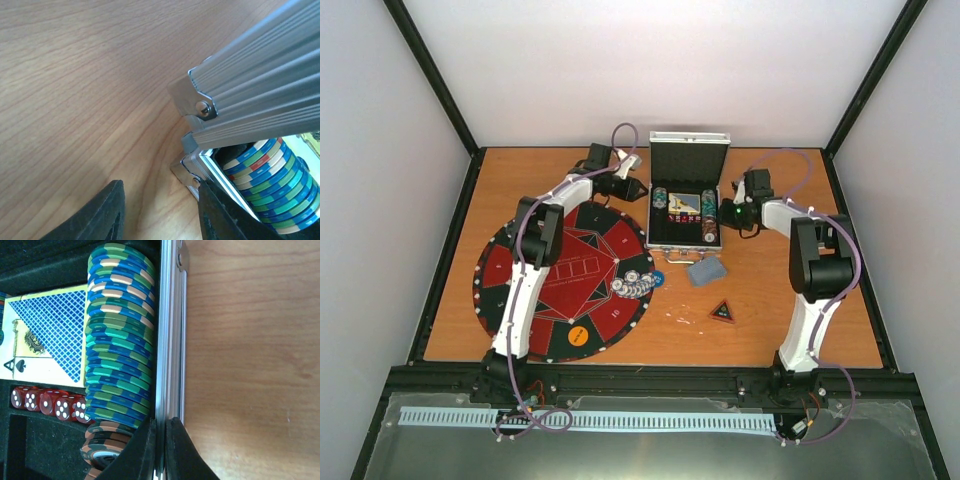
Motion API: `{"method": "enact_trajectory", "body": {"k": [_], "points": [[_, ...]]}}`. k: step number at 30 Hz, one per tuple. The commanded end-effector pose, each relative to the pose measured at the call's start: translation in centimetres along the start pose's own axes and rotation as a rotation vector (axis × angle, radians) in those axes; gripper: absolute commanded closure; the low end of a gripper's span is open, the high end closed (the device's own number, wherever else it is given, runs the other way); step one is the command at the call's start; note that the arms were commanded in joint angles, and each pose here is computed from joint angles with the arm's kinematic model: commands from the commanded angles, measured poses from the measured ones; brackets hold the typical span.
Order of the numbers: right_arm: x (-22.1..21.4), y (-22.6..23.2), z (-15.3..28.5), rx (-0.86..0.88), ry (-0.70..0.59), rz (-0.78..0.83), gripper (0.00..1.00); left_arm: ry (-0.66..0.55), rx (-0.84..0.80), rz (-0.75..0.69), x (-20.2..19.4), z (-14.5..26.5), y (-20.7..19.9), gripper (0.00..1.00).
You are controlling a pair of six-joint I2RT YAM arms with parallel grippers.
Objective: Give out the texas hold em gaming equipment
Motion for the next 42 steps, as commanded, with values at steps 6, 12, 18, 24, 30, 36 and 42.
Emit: {"method": "enact_trajectory", "body": {"k": [6,12,18,24,30,36,42], "points": [[-1.6,-2.8,1.3,-0.117,0.023,-0.141,0.97,-0.005,-0.082,-0.103,0.0,-3.7,-3.1,0.57],[-1.9,-5.1,3.1,-0.143,-0.061,-0.259,0.97,-0.025,-0.078,-0.123,1.5,-3.6,-3.2,0.50],[-2.9,-6.6,4.7,-0.171,-0.120,-0.338,0.97,-0.061,-0.068,-0.184,4.4,-2.0,-4.0,0.40],[-4.1,-7.7,6.3,-0.170,-0.208,-0.474,0.97,-0.057,-0.078,-0.216,5.7,-0.5,-5.0,0.36],[-4.6,-7.3,5.4,-0.099,-0.238,-0.589,0.97,-0.030,-0.109,-0.280,6.6,1.8,-6.4,0.25],[-4.2,-4.5,4.0,-0.086,-0.263,-0.570,0.97,-0.011,-0.095,-0.340,6.7,5.1,-6.6,0.24],[-3.8,-2.5,2.6,-0.047,-0.245,-0.546,0.97,-0.026,-0.061,-0.410,6.6,9.2,-7.5,0.23]]}}
Point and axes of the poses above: each gripper's point midway between its finger pads, its own z axis back along the fingers, its own y axis along the line the jaws close on, x = y × z, the point moved 5 cm from there along z, back along the fingers, and after that the axes turned 5 degrees about -z, right-handed, at the moved point
